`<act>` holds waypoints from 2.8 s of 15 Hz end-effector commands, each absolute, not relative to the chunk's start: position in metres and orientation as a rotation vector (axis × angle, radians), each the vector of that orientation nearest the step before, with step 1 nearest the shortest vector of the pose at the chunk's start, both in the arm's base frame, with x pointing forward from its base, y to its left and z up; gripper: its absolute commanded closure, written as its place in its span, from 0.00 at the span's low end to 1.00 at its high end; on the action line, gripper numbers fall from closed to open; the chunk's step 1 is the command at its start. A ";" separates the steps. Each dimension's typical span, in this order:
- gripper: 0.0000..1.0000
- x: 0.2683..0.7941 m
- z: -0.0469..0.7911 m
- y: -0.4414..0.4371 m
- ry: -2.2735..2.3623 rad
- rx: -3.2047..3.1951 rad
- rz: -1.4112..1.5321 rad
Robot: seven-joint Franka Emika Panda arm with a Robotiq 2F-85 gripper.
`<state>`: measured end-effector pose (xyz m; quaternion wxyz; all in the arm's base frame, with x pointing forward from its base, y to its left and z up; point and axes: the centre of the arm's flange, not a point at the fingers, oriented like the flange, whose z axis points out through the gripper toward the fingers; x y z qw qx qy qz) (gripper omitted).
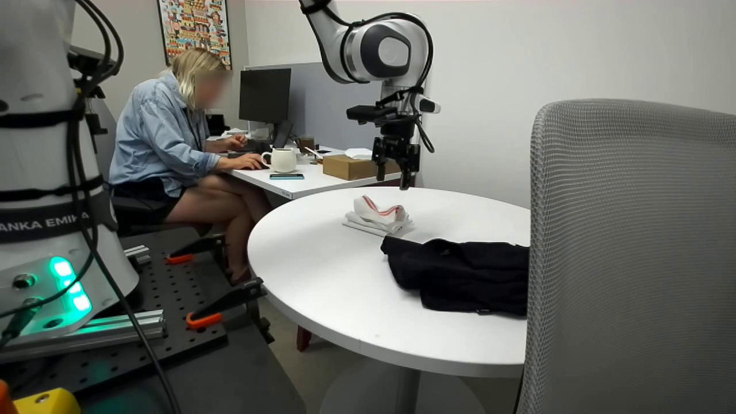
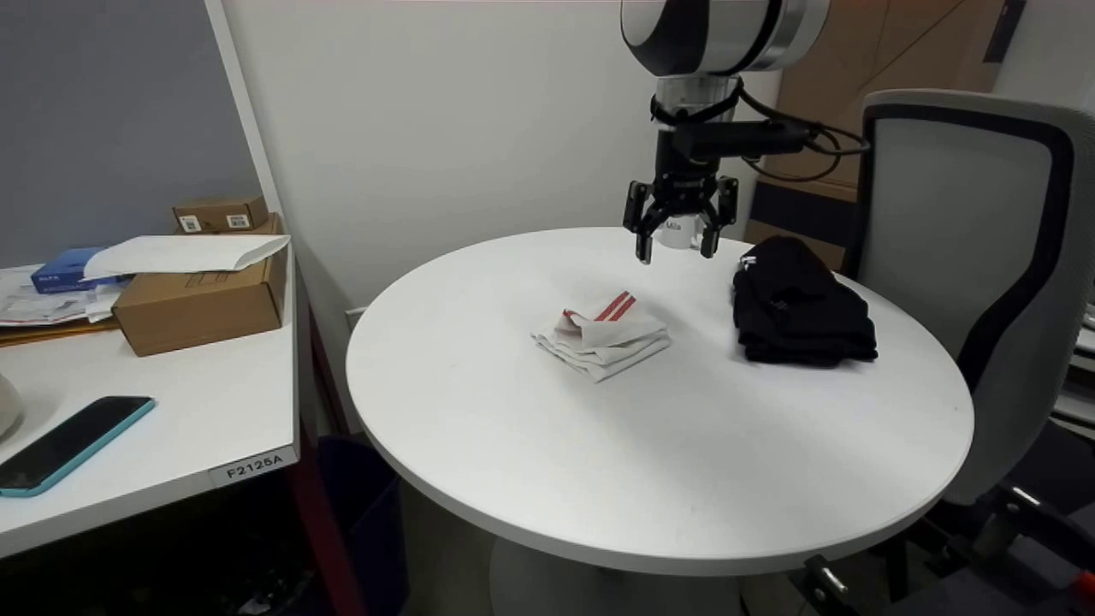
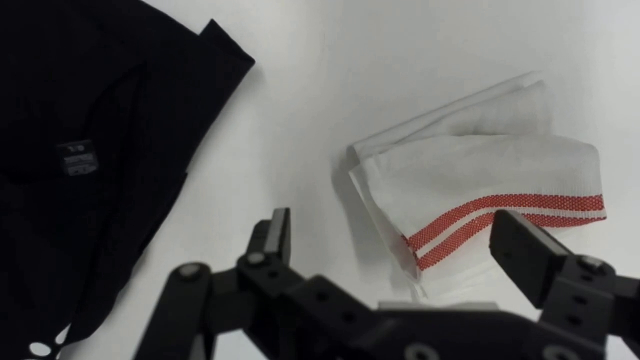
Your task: Put the shirt on the table, unfold the white cloth then unfold the shirt.
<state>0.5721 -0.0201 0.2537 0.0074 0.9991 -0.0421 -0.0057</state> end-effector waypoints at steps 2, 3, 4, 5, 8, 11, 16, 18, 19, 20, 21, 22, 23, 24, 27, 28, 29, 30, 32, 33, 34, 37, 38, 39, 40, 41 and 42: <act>0.00 0.578 0.244 -0.011 -0.215 3.148 -0.012; 0.00 0.578 0.242 -0.008 -0.239 3.155 -0.020; 0.00 0.577 0.241 -0.006 -0.258 3.161 -0.023; 0.00 0.576 0.240 -0.004 -0.274 3.167 -0.030; 0.00 0.576 0.234 -0.001 -0.318 3.163 -0.038; 0.00 0.577 0.217 0.003 -0.360 3.136 -0.065; 0.00 0.575 0.197 0.011 -0.417 3.093 0.005; 0.00 0.577 0.192 0.012 -0.434 3.066 0.083; 0.00 0.578 0.190 0.012 -0.440 3.059 0.107; 0.00 0.579 0.188 0.012 -0.443 3.056 0.118; 0.00 0.579 0.185 0.013 -0.445 3.060 0.110; 0.00 0.578 0.182 0.014 -0.448 3.062 0.096; 0.00 0.577 0.179 0.016 -0.449 3.058 0.084; 0.00 0.576 0.177 0.017 -0.451 3.058 0.076; 0.00 0.576 0.175 0.020 -0.457 3.063 0.068; 0.00 0.577 0.175 0.021 -0.459 3.064 0.068; 0.00 0.578 0.174 0.020 -0.462 3.066 0.064; 0.00 0.578 0.173 0.020 -0.464 3.065 0.058; 0.00 0.578 0.170 0.020 -0.464 3.075 0.026; 0.00 0.578 0.169 0.021 -0.465 3.076 0.022; 0.00 0.578 0.169 0.021 -0.467 3.077 0.020; 0.00 0.578 0.168 0.021 -0.474 3.085 0.012; 0.00 0.578 0.169 0.021 -0.475 3.088 0.011; 0.00 0.578 0.169 0.021 -0.474 3.092 0.008; 0.02 0.579 0.169 0.021 -0.475 3.094 0.007; 0.05 0.579 0.169 0.022 -0.476 3.097 0.007; 0.03 0.579 0.168 0.022 -0.477 3.100 0.005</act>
